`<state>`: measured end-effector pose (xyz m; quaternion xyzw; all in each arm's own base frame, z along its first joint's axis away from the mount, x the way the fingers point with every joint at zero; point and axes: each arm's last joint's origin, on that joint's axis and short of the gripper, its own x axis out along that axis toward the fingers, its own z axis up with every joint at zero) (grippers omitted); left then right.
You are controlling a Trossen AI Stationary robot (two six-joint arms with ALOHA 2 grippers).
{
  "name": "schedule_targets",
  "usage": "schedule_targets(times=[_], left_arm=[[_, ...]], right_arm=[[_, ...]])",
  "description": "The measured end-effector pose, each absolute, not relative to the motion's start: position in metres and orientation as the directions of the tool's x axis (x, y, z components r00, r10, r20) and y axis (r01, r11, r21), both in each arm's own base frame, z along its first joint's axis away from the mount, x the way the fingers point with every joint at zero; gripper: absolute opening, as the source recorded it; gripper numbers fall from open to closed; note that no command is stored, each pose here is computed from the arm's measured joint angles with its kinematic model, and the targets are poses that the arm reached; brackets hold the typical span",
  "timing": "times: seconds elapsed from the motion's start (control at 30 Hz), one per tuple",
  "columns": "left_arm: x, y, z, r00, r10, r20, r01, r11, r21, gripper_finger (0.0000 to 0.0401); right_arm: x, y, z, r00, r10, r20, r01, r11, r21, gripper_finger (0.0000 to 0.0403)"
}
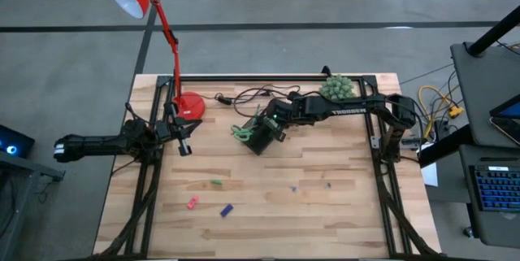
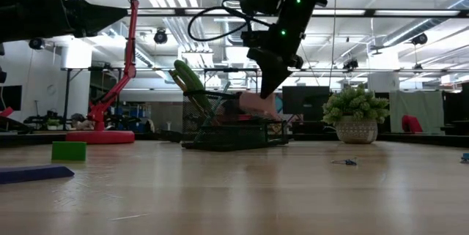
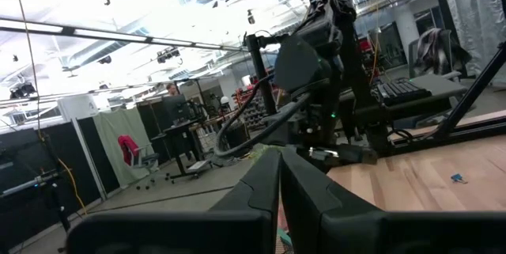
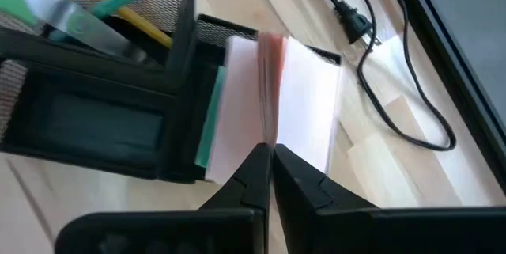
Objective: Pick and place office supplies into organizer
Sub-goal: Put the pink sticky notes into the black desk organizer
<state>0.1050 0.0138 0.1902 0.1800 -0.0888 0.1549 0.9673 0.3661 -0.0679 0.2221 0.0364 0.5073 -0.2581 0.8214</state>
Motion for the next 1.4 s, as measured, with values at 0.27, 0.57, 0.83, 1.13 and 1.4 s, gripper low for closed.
schedule_targets(times=[0.27, 0.57, 0.83, 1.13, 1.4], left_arm=[[0.105, 0.014, 0.190, 0.936, 0.267, 0.228, -0.332, 0.887, 0.321, 0.0000], [0.105, 0.014, 0.190, 0.936, 0.268, 0.227, -0.332, 0.887, 0.321, 0.0000], [0.105, 0.014, 0.190, 0.936, 0.268, 0.228, -0.332, 0.887, 0.321, 0.0000], [0.105, 0.014, 0.190, 0.936, 0.268, 0.228, -0.332, 0.887, 0.321, 0.0000], [0.105, 0.014, 0.190, 0.936, 0.268, 0.228, -0.331, 0.887, 0.321, 0.0000]], right_arm=[[0.361, -0.079, 0.214, 0.354, -0.305, -0.884, 0.455, 0.882, -0.122, 0.0008], [0.362, -0.083, 0.210, 0.370, -0.343, -0.863, 0.453, 0.878, -0.154, 0.0008], [0.362, -0.083, 0.210, 0.371, -0.343, -0.863, 0.444, 0.882, -0.160, 0.0009], [0.362, -0.083, 0.210, 0.371, -0.343, -0.863, 0.462, 0.874, -0.148, 0.0030], [0.362, -0.083, 0.210, 0.373, -0.343, -0.862, 0.463, 0.874, -0.147, 0.0107]])
